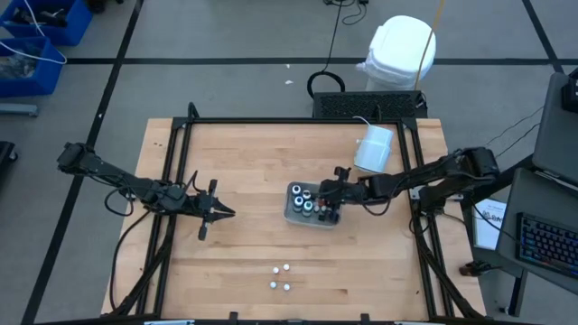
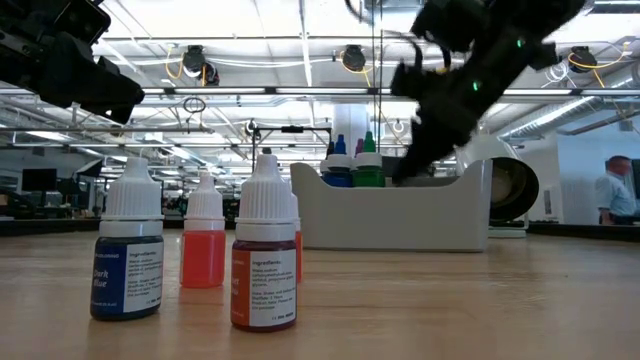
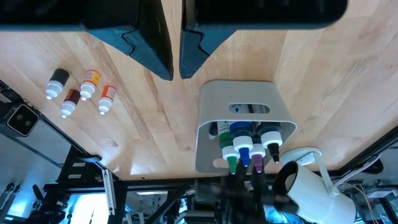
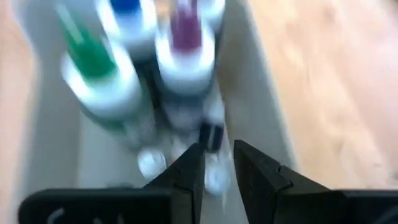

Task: Pick & Place food coloring
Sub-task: Put the small purple bottle into the gray bin, then put the small yellow bottle into the gray bin

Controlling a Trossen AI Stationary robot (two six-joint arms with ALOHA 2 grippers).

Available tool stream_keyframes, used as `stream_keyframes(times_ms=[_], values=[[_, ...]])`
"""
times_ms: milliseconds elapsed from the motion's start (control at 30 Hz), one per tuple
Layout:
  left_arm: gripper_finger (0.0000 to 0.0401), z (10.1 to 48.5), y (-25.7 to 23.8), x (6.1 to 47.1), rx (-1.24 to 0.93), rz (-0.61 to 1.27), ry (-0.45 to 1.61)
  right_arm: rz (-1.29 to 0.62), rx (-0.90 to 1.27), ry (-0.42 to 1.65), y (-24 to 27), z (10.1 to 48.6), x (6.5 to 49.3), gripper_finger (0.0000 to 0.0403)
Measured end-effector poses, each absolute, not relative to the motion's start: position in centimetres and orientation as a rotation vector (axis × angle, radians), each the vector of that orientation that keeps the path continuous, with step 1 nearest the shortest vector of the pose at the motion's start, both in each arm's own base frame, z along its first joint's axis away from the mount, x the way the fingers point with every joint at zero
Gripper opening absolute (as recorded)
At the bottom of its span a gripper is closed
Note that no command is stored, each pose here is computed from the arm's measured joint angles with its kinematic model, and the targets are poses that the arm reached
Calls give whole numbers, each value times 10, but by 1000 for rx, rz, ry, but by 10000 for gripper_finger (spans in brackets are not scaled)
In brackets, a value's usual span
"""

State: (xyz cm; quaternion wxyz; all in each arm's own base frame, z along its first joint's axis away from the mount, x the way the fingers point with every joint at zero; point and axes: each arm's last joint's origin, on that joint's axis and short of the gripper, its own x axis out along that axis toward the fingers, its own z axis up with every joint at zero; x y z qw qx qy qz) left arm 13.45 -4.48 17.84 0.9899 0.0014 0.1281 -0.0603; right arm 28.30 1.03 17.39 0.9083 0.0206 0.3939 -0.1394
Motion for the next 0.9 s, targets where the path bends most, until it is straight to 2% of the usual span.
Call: stream_keyframes(times_ms=[267,500,600,700,900], values=[[37,177,-45,134,9,-120,275,-191,-3,656,39,246,272,62],[37,176,-45,134,5,-119,279,-81,-49,463,73,289,234,21],[37,176,-45,134,5,-120,281,-57,-66,412,79,294,215,4],[37,175,-44,134,6,-119,288,-52,-28,359,77,290,197,3],[37,174,-44,133,9,-118,300,-43,19,240,66,260,169,1]])
